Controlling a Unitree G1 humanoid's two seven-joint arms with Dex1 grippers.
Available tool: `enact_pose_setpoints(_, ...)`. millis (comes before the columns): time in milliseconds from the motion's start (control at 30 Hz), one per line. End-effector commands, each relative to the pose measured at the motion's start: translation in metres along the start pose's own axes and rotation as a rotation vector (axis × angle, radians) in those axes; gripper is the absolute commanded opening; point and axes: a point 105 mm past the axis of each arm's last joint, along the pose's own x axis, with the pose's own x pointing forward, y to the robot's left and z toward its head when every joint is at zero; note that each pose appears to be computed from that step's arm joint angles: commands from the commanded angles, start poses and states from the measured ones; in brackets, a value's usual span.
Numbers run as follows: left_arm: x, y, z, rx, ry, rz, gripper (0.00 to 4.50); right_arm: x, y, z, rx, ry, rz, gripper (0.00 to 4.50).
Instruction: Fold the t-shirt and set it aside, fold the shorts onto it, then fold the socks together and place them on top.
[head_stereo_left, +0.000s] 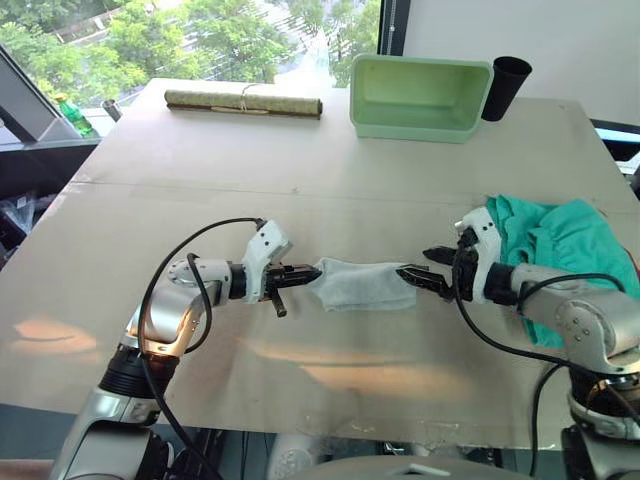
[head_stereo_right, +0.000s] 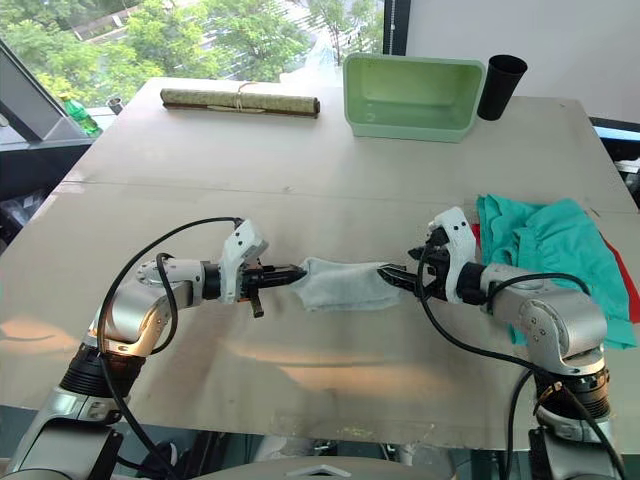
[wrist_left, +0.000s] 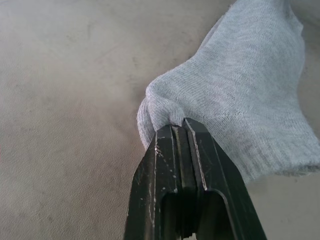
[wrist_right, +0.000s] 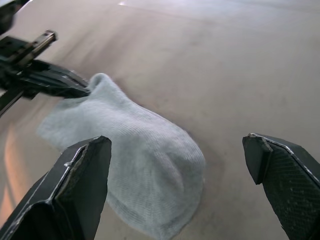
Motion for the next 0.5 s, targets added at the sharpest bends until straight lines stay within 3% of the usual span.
enact_pose_setpoints(33, 0.002, -0.002, 0.001, 0.014, 0.004, -0.011, 0.00, 0.004, 0.000, -0.001, -0.052, -0.015, -0.085, 4.43)
enact_pose_setpoints(333, 0.000, -0.003, 0.004, 0.023, -0.006, -0.006, 0.00, 0.013, 0.001, -0.037, -0.428, 0.145, -0.165, 4.43)
enact_pose_setpoints(500, 0.002, 0.003, 0.019, 0.092, -0.105, 0.033, 0.00, 0.017, 0.002, -0.056, -0.531, 0.209, -0.161, 4.43)
